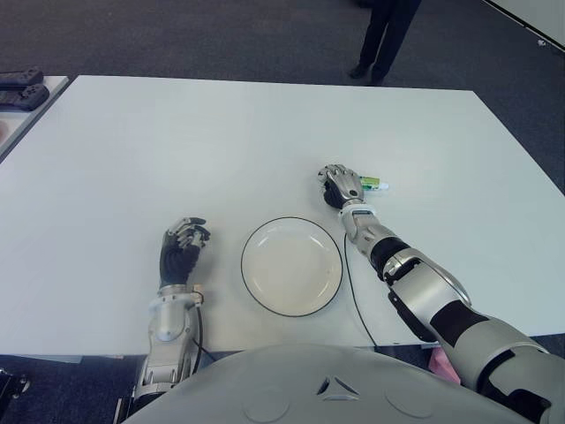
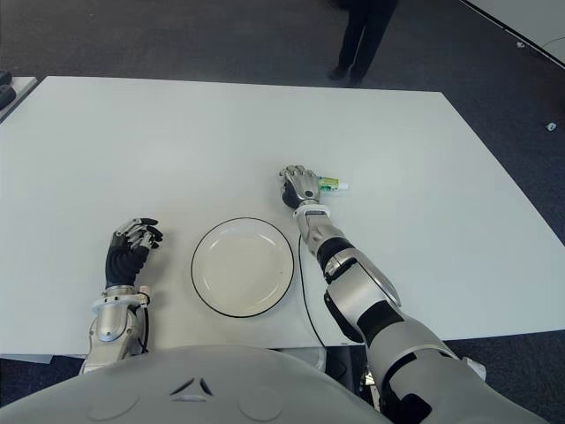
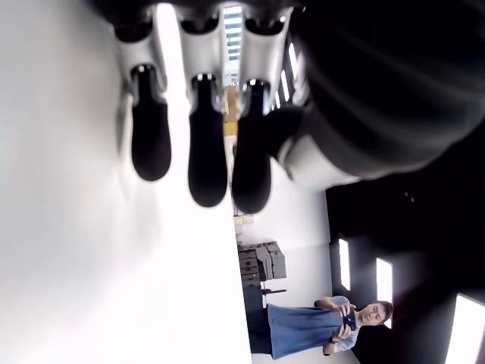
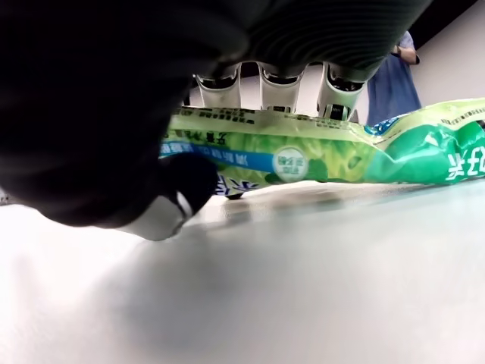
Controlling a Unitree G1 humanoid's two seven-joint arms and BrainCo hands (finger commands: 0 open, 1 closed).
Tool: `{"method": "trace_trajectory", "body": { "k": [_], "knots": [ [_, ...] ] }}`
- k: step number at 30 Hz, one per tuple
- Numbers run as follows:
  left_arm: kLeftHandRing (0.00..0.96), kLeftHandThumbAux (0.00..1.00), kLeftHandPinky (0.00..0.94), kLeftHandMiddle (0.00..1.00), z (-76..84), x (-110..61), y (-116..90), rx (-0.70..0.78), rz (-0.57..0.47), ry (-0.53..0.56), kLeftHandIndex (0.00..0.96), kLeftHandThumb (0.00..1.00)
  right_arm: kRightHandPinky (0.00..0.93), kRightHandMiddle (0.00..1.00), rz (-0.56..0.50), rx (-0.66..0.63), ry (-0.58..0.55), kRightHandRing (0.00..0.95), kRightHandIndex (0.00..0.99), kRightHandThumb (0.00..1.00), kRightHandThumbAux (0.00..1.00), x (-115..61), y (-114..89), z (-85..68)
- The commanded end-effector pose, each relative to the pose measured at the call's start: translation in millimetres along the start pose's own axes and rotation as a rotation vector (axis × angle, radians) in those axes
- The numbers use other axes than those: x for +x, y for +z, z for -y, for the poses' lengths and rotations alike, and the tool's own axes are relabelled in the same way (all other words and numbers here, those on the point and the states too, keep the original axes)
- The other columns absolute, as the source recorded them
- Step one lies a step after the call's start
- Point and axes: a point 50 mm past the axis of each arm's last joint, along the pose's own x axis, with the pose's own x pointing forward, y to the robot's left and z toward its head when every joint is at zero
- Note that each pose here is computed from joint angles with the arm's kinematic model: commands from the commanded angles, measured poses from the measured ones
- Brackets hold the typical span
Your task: Put the toothpaste on the table into the plate.
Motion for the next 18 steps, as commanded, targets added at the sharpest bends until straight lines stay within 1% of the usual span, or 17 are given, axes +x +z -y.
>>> {"method": "trace_trajectory", "body": {
  "k": [1, 3, 8, 14, 18],
  "knots": [
    [0.557, 0.719, 0.547, 0.565, 1.0, -1.7, -6, 0.012, -0.045, -0.004, 0.432, 0.704, 0.866, 0.546, -0.032, 0.003, 0.105, 0.825, 0.392, 0.846, 0.681, -22.4, -13, -29.6],
    [0.557, 0.719, 0.547, 0.566, 1.0, -1.7, -6, 0.012, -0.045, -0.004, 0.432, 0.704, 0.877, 0.545, -0.028, 0.006, 0.098, 0.84, 0.392, 0.846, 0.682, -22.6, -12, -29.3],
    [0.554, 0.718, 0.542, 0.566, 0.8, -1.5, -6, 0.009, -0.044, -0.004, 0.432, 0.704, 0.889, 0.548, 0.023, 0.044, 0.013, 0.862, 0.394, 0.848, 0.681, -20.9, -6, -22.9],
    [0.555, 0.719, 0.545, 0.568, 0.5, -1.7, -6, 0.012, -0.047, -0.004, 0.432, 0.704, 0.886, 0.551, 0.061, 0.089, -0.03, 0.871, 0.397, 0.85, 0.68, -21.0, -5, -18.6],
    [0.556, 0.719, 0.545, 0.569, 0.3, -1.8, -6, 0.014, -0.049, -0.005, 0.432, 0.704, 0.885, 0.554, 0.081, 0.109, -0.04, 0.874, 0.4, 0.851, 0.679, -20.1, -4, -15.7]
  ]
}}
